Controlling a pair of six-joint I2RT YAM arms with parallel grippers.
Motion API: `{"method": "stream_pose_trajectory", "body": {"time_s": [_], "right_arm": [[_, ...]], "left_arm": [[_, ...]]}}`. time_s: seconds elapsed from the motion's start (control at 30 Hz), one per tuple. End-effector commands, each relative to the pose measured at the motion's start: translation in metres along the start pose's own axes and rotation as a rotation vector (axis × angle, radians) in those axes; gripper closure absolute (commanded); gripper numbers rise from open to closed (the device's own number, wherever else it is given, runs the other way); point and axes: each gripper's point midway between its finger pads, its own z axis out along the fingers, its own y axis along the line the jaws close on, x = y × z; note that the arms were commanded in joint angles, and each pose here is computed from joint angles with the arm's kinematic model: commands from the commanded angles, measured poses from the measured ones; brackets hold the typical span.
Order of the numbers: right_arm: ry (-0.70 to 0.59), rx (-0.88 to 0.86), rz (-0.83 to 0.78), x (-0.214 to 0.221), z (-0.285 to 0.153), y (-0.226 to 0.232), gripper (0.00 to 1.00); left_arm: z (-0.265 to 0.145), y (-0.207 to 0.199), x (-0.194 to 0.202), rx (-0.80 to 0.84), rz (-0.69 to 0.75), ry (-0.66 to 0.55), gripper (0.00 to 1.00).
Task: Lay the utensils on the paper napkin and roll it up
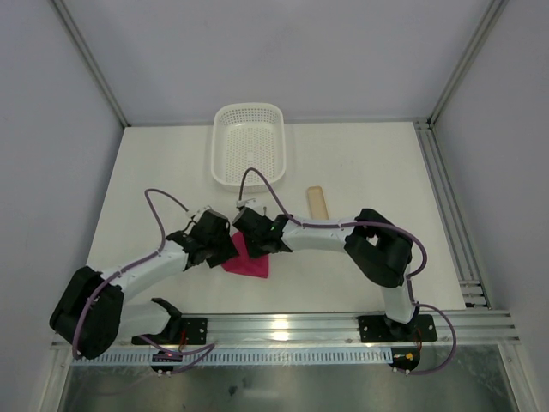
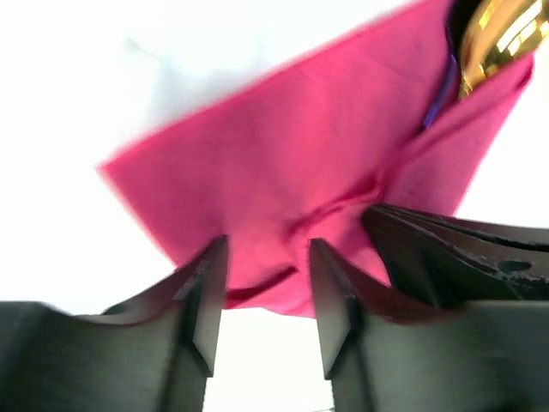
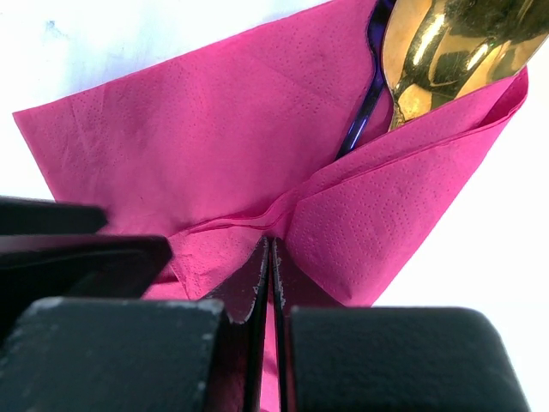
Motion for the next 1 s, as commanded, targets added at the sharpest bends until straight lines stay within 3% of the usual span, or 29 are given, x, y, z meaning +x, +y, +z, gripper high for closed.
{"method": "stream_pose_trajectory", "body": {"time_s": [0.0,0.17,0.3,0.63,0.97], "right_arm": [[0.067,0.067,-0.017,0.027,0.007,-0.02,0.96],[0.063,0.05,-0.016,0.027,0.006,-0.017,0.96],[0.059,0.032,-0.013,0.026,0.005,-0.013,0.96],[0.058,0.026,-0.008,0.03,0.005,-0.015,0.96],[0.062,0.027,-0.003,0.031,0.007,-0.015,0.96]], "left_arm": [[-0.017,0.025,-0.024,-0.154,0.08,-0.101,0.51],[-0.021,0.042,-0.026,-0.209,0.094,-0.13,0.37],[-0.015,0.051,-0.02,-0.229,0.095,-0.123,0.34],[0.001,0.042,-0.004,-0.16,0.071,-0.055,0.39],[-0.009,0.014,0.001,0.026,0.028,-0.053,0.43]]}}
